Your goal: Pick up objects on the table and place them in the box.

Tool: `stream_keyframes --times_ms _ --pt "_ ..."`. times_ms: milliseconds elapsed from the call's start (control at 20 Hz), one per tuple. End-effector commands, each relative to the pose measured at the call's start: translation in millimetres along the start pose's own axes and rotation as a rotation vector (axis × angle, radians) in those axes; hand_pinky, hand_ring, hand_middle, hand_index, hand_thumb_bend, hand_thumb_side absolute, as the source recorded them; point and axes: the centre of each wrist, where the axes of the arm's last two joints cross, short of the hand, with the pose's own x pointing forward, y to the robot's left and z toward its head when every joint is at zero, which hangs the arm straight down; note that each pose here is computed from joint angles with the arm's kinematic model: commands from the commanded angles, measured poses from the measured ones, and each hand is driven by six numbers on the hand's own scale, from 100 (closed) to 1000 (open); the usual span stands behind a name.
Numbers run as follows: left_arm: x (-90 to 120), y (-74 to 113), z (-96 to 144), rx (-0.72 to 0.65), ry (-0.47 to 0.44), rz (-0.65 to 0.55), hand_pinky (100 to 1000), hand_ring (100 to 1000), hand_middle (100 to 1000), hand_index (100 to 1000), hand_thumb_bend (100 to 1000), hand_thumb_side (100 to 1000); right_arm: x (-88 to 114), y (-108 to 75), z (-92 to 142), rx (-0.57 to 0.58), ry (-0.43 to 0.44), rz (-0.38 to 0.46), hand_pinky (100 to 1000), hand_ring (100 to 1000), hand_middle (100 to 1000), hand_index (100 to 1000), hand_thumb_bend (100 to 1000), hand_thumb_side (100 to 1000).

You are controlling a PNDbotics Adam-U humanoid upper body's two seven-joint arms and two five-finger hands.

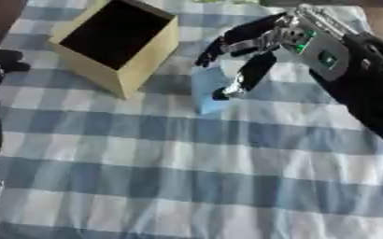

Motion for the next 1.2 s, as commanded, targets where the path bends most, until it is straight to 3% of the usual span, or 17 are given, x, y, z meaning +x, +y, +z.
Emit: stream_keyframes --times_ms 50,500,700,850,1200 --pt "4.3 0.2 -3.6 -0.006 -0.019 0.007 634 650 721 774 108 789 -3.4 -7.2 5.6 0.125 -0.078 0.113 906 910 861 1000 347 721" --pt "4.2 -0.7 -4.0 -0.008 -0.014 0.015 635 650 721 775 112 791 -11.6 3.5 2.4 0.152 -0.053 0.087 893 900 840 1000 350 693" --pt "4.2 -1.0 -4.1 -0.012 -0.013 0.018 635 650 719 774 112 790 -14.2 7.3 0.6 0.146 -0.038 0.045 856 859 763 924 273 713" --pt "4.1 -1.2 -3.9 -0.015 -0.012 0.019 635 651 721 775 112 792 -13.7 4.0 1.5 0.116 -0.046 0.008 800 783 612 809 135 745" --pt "4.1 -1.1 -3.9 -0.021 -0.007 0.019 636 651 720 774 113 792 -6.3 -13.9 16.0 -0.006 -0.052 -0.048 776 752 539 740 100 744"
